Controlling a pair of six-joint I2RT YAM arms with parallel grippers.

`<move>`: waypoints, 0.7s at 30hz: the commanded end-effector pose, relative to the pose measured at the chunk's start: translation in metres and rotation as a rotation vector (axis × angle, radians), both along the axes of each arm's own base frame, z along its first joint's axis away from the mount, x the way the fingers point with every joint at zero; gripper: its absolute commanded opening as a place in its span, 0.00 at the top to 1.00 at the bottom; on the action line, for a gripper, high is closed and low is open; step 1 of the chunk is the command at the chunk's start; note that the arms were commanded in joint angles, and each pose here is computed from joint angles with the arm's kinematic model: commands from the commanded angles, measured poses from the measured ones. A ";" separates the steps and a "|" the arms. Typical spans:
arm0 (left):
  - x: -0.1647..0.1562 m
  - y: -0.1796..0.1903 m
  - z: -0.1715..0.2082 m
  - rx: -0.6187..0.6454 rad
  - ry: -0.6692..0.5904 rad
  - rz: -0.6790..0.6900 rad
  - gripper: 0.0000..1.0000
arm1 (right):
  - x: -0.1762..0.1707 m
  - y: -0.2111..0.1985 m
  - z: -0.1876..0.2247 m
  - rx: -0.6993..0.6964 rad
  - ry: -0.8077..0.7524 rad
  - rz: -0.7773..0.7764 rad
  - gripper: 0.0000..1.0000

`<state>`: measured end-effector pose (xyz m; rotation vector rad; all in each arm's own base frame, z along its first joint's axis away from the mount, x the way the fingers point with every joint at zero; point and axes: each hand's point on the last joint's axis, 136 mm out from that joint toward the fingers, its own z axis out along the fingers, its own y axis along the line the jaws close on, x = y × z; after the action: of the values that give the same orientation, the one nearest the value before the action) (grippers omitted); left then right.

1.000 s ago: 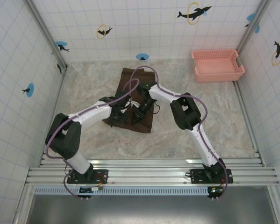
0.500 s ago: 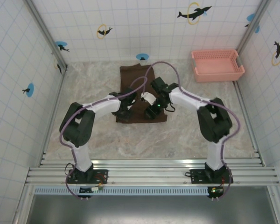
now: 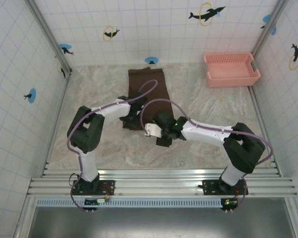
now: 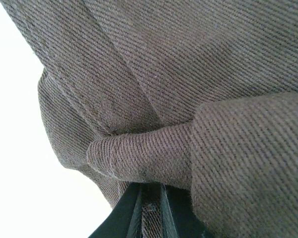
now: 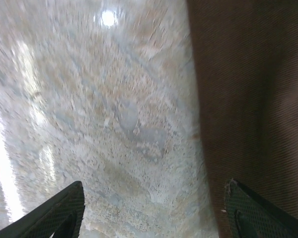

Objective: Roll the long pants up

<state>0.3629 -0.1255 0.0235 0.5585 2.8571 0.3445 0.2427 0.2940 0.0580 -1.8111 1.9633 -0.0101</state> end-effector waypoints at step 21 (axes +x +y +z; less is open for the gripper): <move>-0.008 0.005 0.001 -0.033 0.063 -0.028 0.82 | 0.056 0.024 -0.061 -0.388 -0.451 0.127 0.47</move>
<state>0.3639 -0.1242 0.0248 0.5775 2.8658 0.3174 0.3080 0.3354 0.0310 -1.7992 1.5929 -0.6644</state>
